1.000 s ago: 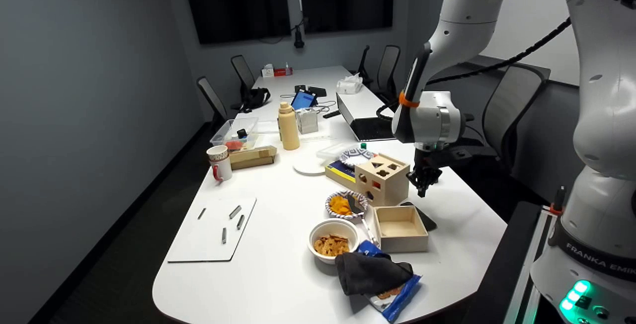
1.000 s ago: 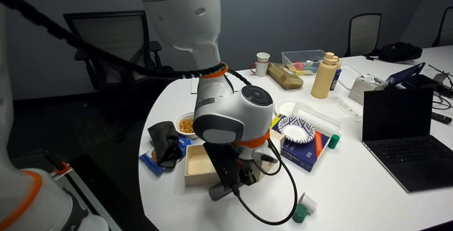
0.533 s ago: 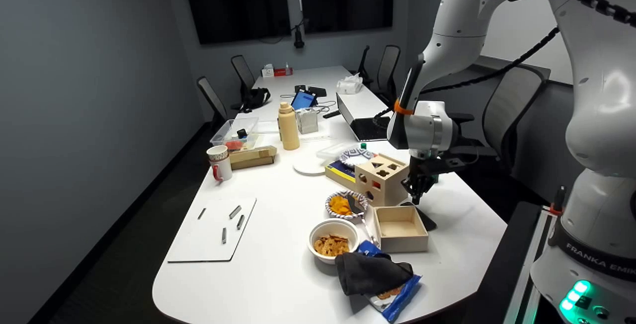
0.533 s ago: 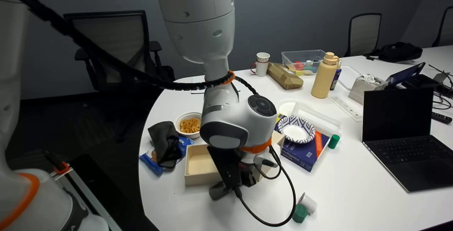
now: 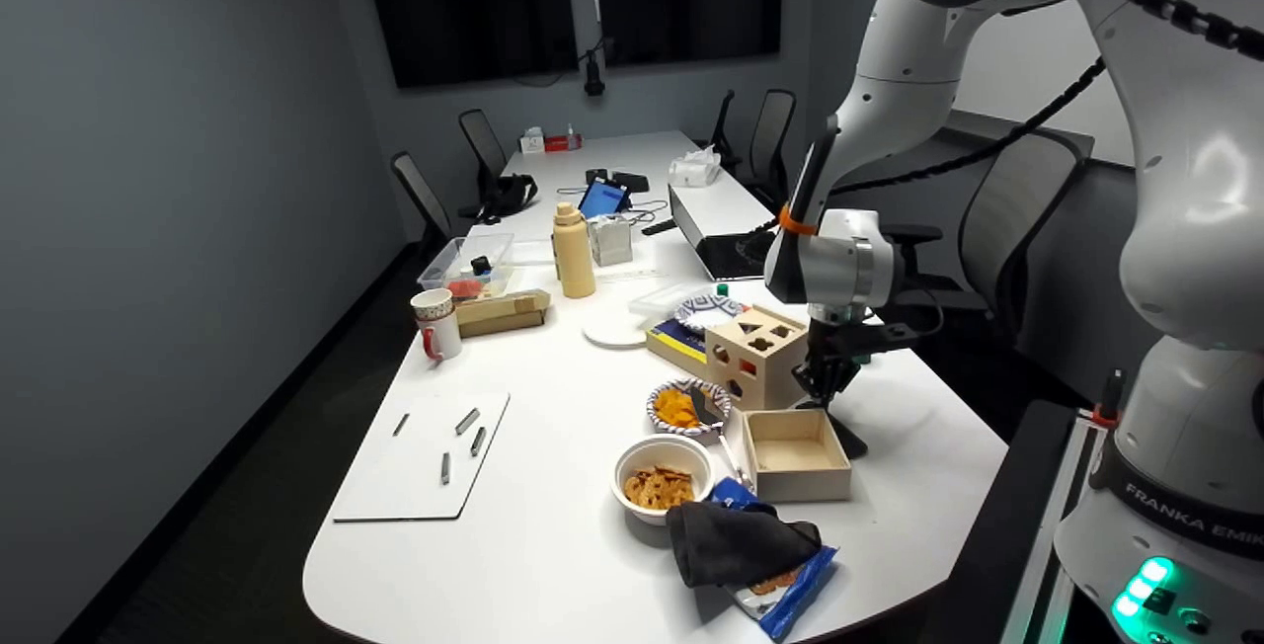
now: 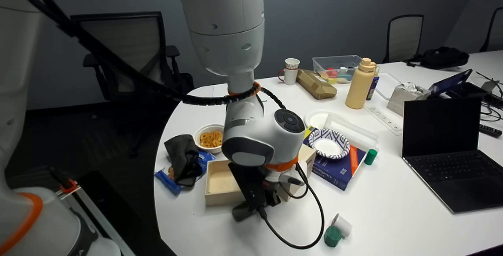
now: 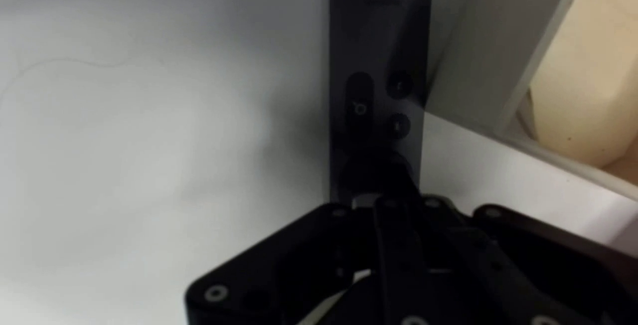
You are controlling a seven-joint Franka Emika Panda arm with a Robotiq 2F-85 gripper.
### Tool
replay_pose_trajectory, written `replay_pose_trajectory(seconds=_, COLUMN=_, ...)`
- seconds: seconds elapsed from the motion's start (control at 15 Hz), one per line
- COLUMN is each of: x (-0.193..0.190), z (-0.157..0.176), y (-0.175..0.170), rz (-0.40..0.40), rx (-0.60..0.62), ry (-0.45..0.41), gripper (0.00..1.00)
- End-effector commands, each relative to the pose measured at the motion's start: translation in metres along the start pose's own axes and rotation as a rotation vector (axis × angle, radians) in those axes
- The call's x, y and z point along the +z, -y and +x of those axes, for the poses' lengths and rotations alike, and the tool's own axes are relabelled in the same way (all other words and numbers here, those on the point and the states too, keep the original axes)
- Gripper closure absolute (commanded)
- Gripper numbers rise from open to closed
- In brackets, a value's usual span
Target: Press a button on the remote control.
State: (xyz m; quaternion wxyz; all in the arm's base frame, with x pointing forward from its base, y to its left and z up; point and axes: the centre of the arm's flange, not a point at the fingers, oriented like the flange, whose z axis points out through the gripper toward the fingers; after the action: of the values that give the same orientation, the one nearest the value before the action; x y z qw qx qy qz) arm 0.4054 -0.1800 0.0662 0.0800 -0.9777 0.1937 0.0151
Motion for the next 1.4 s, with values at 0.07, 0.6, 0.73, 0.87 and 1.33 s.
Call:
replay_pose_trajectory(seconds=0.07, x=0.003, z=0.005, y=-0.003, rz=0.012, rx=-0.014, ry=-0.01, gripper=1.0)
replay_pose_trajectory(seconds=0.6, x=0.011, z=0.008, y=-0.004, rz=0.004, rx=-0.011, ry=-0.01, gripper=1.0)
replay_pose_trajectory(seconds=0.73, x=0.016, z=0.01, y=-0.006, rz=-0.003, rx=-0.007, ry=-0.007, gripper=1.0)
replay_pose_trajectory(seconds=0.87, x=0.022, z=0.013, y=-0.008, rz=-0.007, rx=-0.007, ry=0.0, gripper=1.0)
replay_pose_trajectory(seconds=1.33, x=0.032, z=0.011, y=-0.007, rz=-0.03, rx=-0.033, ry=0.047, gripper=1.0)
